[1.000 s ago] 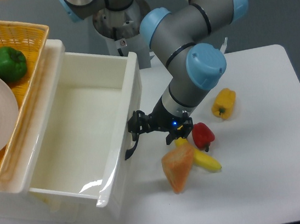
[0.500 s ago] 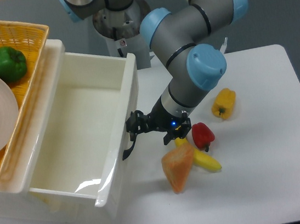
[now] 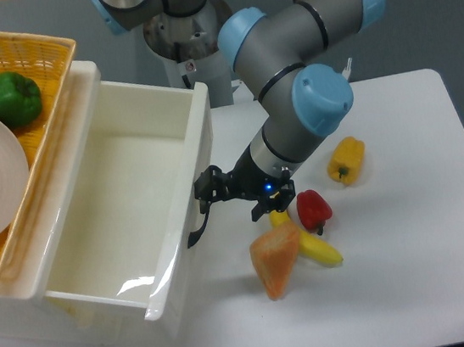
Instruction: Slide the top white drawer open
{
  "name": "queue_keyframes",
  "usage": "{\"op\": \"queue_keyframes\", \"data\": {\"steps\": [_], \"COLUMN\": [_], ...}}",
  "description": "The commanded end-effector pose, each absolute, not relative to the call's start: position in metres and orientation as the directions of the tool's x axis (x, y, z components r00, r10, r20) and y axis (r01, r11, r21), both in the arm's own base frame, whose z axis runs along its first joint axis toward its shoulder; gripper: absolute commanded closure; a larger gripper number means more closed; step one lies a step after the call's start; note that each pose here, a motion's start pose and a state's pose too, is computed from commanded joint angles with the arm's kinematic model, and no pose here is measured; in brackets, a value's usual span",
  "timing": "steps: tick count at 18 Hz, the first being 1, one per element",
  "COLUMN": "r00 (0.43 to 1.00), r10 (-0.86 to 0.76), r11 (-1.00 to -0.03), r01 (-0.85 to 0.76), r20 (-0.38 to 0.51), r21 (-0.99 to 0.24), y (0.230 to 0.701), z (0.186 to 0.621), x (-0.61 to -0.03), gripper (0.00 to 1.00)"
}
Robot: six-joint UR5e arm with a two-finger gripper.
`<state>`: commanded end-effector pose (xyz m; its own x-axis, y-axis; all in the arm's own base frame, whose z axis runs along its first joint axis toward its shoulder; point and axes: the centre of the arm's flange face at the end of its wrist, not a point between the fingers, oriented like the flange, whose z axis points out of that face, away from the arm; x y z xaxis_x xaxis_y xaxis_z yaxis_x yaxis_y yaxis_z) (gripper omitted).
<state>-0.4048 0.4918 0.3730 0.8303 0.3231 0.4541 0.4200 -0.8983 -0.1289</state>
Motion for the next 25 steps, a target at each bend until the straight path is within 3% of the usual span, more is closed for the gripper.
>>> {"op": "queue_keyframes", "data": {"steps": [4, 10, 15, 25], "r00": [0.842, 0.929, 0.988, 0.999], "r10": [0.322, 0.198, 0.06, 0.0], "r11": [-0.892, -0.904, -0.964, -0.984], "r01": [0.423, 0.297, 0.094, 0.009], "r20": [0.434, 0.312, 0.14, 0.053], "r21": [-0.158, -0.309, -0.248, -0.18], "y": [0.489, 0.485, 0.477, 0.465], "z": [0.382, 0.402, 0.393, 0.387], "x": [-0.414, -0.43, -0.438, -0.452], "gripper": [0.0, 0.0, 0.0, 0.0]}}
